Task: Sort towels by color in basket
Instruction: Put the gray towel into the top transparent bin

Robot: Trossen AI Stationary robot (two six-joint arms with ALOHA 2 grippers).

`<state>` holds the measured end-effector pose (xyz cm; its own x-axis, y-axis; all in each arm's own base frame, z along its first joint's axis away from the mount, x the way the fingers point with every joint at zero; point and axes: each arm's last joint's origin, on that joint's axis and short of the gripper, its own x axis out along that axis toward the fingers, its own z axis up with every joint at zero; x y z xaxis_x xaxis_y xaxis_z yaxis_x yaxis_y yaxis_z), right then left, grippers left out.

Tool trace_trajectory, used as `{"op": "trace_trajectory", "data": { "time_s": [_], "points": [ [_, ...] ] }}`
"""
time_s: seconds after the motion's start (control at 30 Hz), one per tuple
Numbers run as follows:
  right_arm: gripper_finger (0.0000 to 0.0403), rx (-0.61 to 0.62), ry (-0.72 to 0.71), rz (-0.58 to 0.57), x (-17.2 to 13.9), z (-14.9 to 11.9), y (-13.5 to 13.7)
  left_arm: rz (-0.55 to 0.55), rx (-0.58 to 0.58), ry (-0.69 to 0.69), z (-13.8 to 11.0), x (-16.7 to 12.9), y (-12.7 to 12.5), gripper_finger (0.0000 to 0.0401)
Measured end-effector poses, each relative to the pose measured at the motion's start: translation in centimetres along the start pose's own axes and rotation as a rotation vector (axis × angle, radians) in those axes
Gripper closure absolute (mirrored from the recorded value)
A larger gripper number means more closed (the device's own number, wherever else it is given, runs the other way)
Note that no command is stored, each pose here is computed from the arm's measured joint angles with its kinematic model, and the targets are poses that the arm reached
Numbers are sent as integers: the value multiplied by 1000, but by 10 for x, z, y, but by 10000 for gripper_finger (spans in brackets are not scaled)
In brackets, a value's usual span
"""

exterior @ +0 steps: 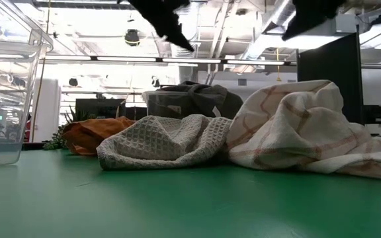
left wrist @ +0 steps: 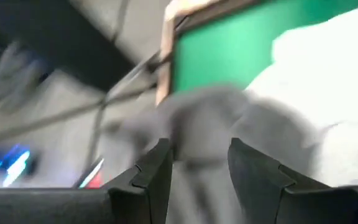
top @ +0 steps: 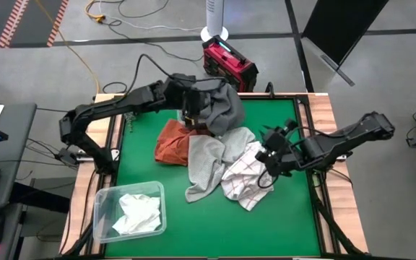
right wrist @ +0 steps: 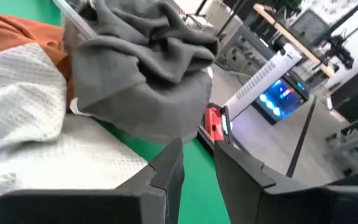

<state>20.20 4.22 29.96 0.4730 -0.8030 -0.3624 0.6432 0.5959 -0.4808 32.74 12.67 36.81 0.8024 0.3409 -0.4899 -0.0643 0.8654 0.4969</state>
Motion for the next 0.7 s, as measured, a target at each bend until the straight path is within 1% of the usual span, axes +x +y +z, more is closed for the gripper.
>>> {"op": "trace_trajectory", "data": {
  "time_s": [0.1, 0.17, 0.27, 0.33, 0.4, 0.47, 0.53, 0.7],
  "points": [
    [275, 54, -2, -8, 8, -10, -7, -126, -32, -148, 7, 9, -4, 253],
    [275, 96, 2, 10, 14, -14, -11, -145, -46, -190, 10, 22, -8, 253],
    [275, 140, -10, 65, 25, -19, -12, -146, -24, -184, 8, 55, -22, 253],
    [275, 151, -28, 120, 33, -22, -10, -125, 19, -147, 4, 76, -33, 253],
    [275, 150, -46, 164, 40, -24, -9, -73, 70, -82, 2, 94, -41, 253],
    [275, 148, -39, 163, 45, -26, -10, -11, 95, -16, 1, 108, -46, 253],
    [275, 153, -31, 151, 47, -26, -12, 12, 100, 43, 1, 120, -50, 253],
    [275, 144, -29, 147, 48, -26, -13, -45, 117, 148, -3, 143, -61, 253]
  ]
}}
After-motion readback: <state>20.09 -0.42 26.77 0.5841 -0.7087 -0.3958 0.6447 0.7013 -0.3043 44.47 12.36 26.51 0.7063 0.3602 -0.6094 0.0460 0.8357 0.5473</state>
